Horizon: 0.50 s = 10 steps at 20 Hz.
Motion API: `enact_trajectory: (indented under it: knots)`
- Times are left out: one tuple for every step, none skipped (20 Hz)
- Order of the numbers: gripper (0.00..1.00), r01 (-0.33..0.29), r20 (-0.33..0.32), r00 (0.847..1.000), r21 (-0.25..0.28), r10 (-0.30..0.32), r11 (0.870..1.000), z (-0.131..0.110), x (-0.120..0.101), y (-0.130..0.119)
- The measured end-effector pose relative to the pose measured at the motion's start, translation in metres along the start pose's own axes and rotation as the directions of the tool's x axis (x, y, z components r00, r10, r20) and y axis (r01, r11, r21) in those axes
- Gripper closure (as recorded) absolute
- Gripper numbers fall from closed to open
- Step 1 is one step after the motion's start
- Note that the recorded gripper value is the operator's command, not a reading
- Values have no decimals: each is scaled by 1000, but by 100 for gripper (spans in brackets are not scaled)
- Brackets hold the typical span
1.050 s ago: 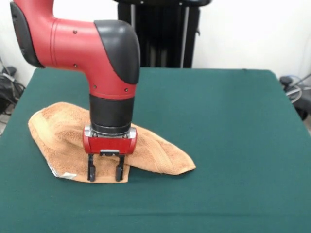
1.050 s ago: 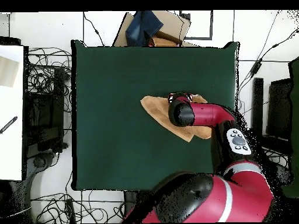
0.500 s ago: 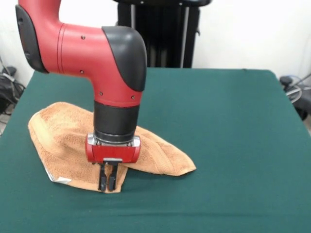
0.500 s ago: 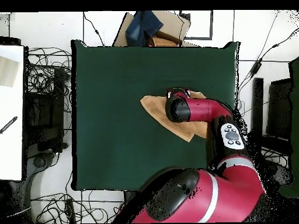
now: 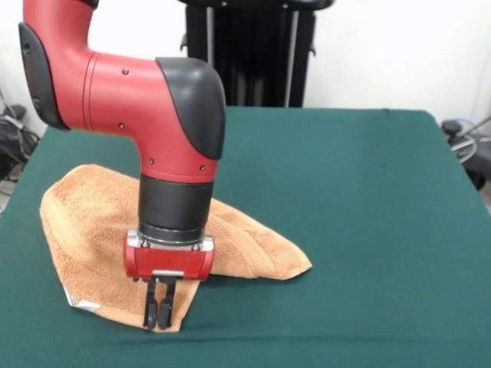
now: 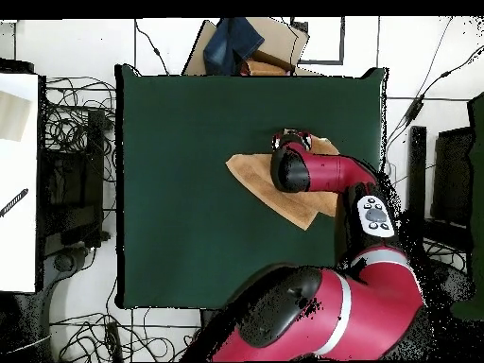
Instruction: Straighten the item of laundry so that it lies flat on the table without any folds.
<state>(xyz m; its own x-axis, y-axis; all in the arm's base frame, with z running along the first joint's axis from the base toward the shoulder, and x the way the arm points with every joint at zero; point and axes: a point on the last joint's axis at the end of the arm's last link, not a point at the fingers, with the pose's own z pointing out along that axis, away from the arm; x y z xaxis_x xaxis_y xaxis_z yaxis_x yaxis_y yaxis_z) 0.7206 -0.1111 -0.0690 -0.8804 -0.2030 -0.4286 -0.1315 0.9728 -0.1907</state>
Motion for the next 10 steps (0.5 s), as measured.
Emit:
enact_trajectory:
  knots:
    - [100,0,7,1000,2,0,1000,1,-1,-1]
    - [100,-1,15,1000,4,1,1000,3,-2,-1]
    - [100,-2,21,1000,6,2,1000,4,-3,-2]
    - [100,-2,28,1000,8,2,1000,5,-4,-3]
    - [100,-3,32,999,10,2,1000,6,-5,-3]
    - [100,-4,38,999,12,3,1000,7,-6,-4]
    - [100,-4,39,999,12,4,1000,7,-7,-4]
    - [100,-5,40,999,13,4,1000,7,-7,-5]
    - [100,-5,40,999,13,4,1000,8,-7,-5]
    - [100,-6,42,999,12,6,1000,8,-8,-5]
